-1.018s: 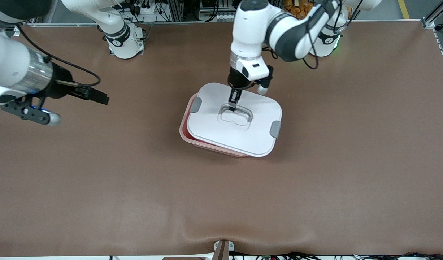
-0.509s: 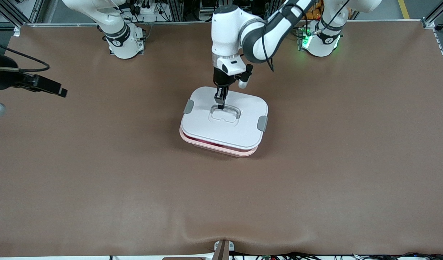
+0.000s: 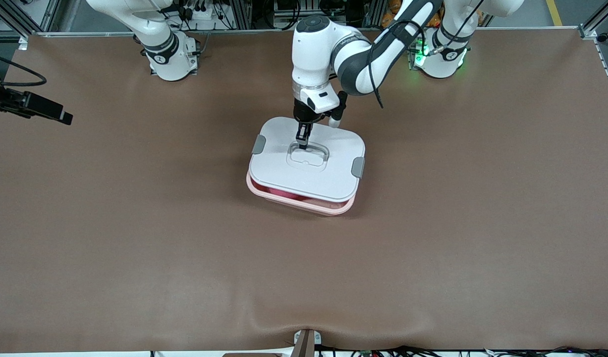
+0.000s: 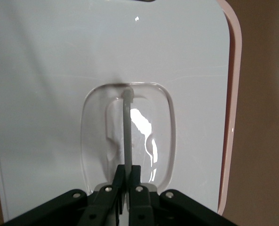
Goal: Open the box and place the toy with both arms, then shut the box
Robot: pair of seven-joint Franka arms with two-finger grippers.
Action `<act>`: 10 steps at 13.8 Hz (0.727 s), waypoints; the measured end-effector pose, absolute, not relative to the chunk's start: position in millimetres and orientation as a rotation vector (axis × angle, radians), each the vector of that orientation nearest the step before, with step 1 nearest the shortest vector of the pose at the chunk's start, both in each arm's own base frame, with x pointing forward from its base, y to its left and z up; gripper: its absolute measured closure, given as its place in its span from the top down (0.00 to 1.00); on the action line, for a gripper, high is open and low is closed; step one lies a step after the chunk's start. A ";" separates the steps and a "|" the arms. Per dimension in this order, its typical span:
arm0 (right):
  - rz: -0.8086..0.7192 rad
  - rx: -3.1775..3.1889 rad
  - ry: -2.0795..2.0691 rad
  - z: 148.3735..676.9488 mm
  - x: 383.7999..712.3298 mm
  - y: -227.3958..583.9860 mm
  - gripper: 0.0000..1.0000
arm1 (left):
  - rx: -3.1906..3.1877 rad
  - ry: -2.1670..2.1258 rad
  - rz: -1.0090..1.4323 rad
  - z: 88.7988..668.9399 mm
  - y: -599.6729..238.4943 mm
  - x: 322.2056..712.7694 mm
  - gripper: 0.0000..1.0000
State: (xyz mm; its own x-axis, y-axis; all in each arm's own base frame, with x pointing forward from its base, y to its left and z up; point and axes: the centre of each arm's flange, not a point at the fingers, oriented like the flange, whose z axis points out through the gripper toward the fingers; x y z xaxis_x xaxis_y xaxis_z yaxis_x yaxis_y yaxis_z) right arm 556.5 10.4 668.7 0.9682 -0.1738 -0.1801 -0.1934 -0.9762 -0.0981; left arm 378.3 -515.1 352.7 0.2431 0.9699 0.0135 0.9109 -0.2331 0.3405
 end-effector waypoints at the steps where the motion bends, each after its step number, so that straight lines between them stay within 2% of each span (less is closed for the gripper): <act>1: 0.243 -3.000 0.254 665.0 553.6 8.7 1.00 | 2.254 1.750 0.321 354.8 -516.9 377.0 0.07; 6: 0.176 -3.043 0.164 649.1 517.1 -4.3 1.00 | 2.263 1.714 0.322 363.1 -520.7 377.7 0.07; 10: 0.148 -3.061 0.097 651.8 509.9 -29.7 1.00 | 2.252 1.719 0.321 365.6 -520.3 381.6 0.07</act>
State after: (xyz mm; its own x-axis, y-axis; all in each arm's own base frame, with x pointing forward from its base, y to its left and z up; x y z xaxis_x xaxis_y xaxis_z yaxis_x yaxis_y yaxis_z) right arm 509.9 -29.7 651.8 0.9933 -0.0591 -0.0988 -0.0664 -0.9952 -0.0722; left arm 381.6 -520.3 365.6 0.2633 0.9647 0.0014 0.9004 -0.2463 0.3586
